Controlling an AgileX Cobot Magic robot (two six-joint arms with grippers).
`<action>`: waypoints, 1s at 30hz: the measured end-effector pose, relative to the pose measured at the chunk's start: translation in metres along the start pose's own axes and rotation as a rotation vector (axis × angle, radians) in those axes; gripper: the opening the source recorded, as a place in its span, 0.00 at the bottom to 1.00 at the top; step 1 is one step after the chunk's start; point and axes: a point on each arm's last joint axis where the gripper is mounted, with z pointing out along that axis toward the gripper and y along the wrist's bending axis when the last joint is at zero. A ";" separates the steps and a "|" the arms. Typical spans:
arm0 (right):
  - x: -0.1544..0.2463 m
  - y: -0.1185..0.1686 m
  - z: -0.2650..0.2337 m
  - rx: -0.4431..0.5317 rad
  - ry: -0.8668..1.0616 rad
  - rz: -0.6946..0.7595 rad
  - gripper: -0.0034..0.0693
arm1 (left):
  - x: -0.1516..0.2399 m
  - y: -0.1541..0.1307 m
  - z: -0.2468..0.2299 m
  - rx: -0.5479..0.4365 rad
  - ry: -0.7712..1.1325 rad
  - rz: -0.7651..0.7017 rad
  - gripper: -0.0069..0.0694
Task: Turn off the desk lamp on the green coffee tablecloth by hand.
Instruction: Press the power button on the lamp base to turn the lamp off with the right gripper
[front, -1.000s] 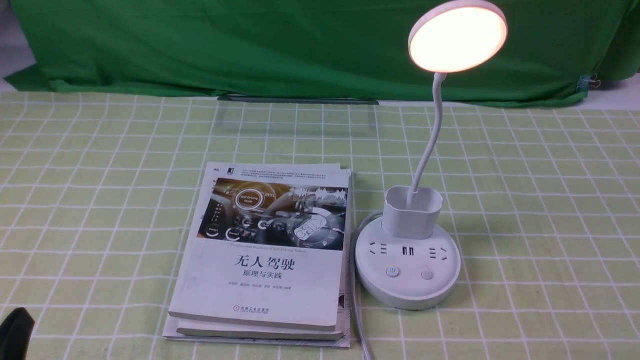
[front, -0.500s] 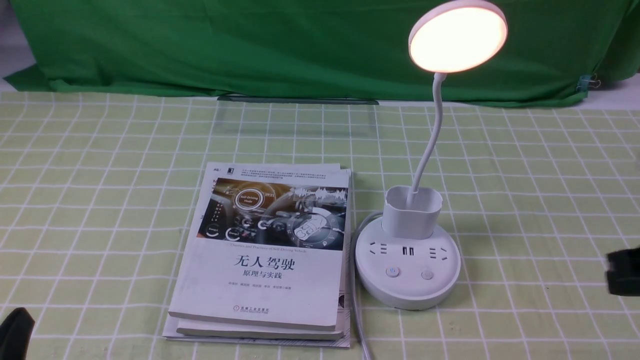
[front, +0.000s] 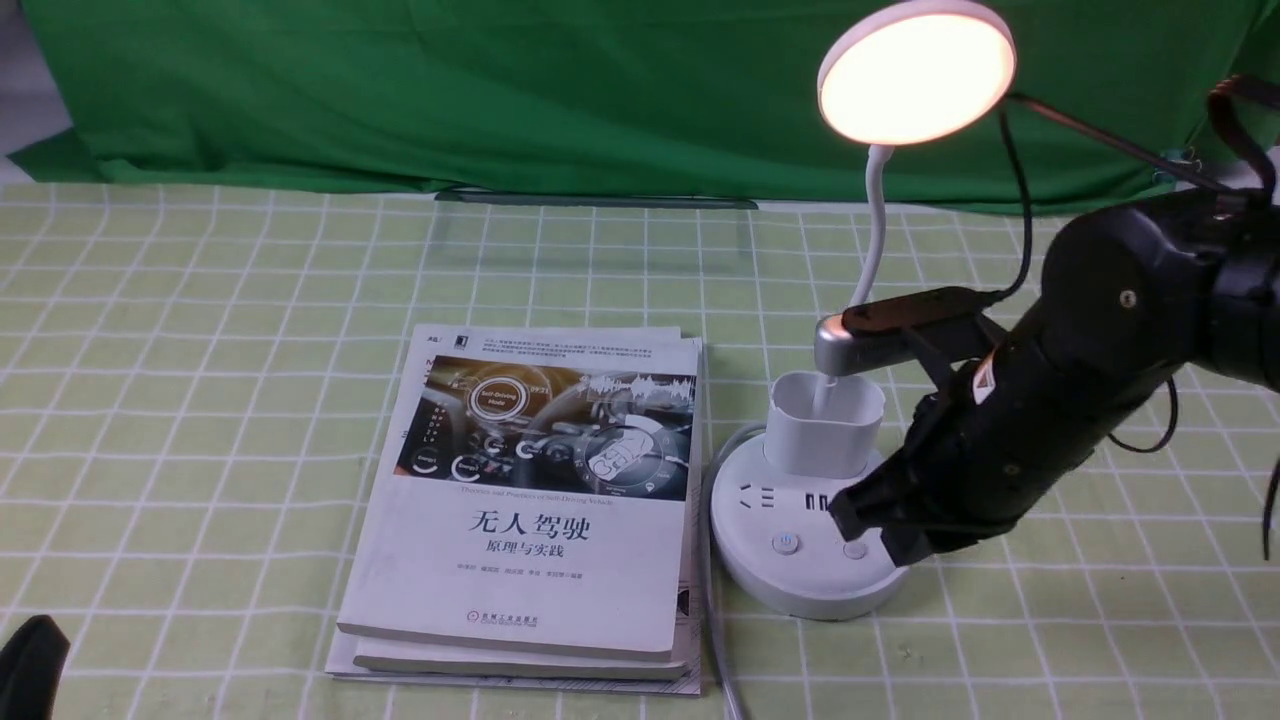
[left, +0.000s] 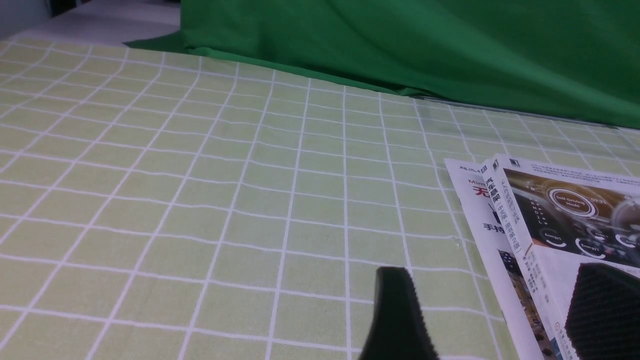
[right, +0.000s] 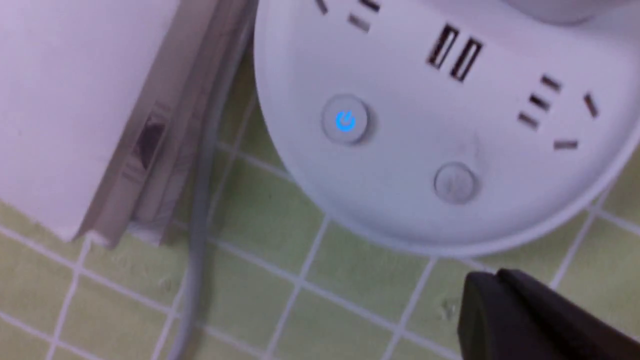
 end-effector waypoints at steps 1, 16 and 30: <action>-0.005 0.000 0.004 0.001 -0.013 0.000 0.13 | 0.000 0.000 0.000 0.000 0.000 0.000 0.63; -0.023 -0.002 0.022 0.010 -0.041 -0.002 0.13 | 0.000 0.000 0.000 0.000 0.000 0.000 0.63; -0.025 -0.002 0.025 0.011 -0.049 -0.001 0.13 | 0.000 0.000 0.000 0.000 0.000 0.000 0.63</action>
